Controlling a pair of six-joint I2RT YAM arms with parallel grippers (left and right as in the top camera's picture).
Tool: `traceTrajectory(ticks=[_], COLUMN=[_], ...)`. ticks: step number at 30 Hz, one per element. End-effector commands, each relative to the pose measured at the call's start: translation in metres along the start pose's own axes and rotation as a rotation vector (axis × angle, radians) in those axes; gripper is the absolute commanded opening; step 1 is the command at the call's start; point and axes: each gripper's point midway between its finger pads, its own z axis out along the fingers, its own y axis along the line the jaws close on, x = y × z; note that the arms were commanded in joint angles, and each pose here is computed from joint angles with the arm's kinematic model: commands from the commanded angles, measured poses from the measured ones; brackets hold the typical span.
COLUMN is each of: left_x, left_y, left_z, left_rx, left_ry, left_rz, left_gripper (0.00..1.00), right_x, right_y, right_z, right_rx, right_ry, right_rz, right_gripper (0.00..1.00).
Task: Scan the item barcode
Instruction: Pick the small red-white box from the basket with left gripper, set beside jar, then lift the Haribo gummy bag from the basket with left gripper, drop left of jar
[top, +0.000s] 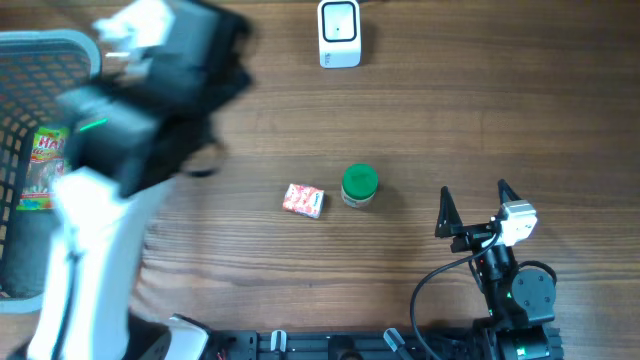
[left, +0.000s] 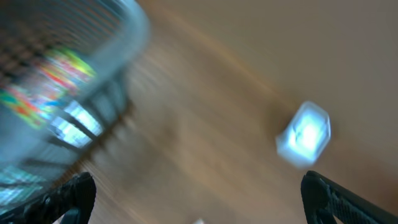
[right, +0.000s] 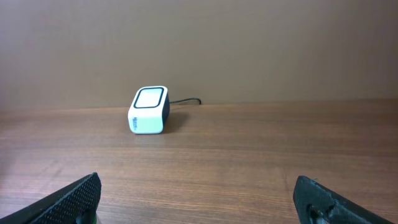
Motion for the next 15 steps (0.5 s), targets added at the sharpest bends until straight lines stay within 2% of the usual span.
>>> traceTrajectory(ticks=[1,3,7,12,15], left_x=[-0.061,-0.068,-0.073,-0.042,-0.021], left_y=[0.101,0.158,0.227,0.281,0.295], left_z=[-0.012,-0.001,0.059,0.164,0.225], left_rx=[-0.233,-0.357,-0.470,-0.585,-0.615], left_ry=[-0.183,-0.160,0.006,0.329,0.456], left_rz=[-0.335,-0.580,-0.838,-0.842,-0.742], left_gripper=[1.00,1.00,1.00,1.00,1.00], right_x=[0.000,0.000,0.000,0.000,0.000], right_y=[0.002,0.002,0.002,0.002,0.002], right_z=[0.000,0.000,0.000,0.000,0.000], right_rx=[-0.014,-0.014,-0.014,-0.014,-0.014], right_ry=[-0.004,-0.004,-0.004,-0.004,-0.004], right_rz=[-0.018,-0.018,-0.018,-0.018,-0.018], right_gripper=[1.00,1.00,1.00,1.00,1.00])
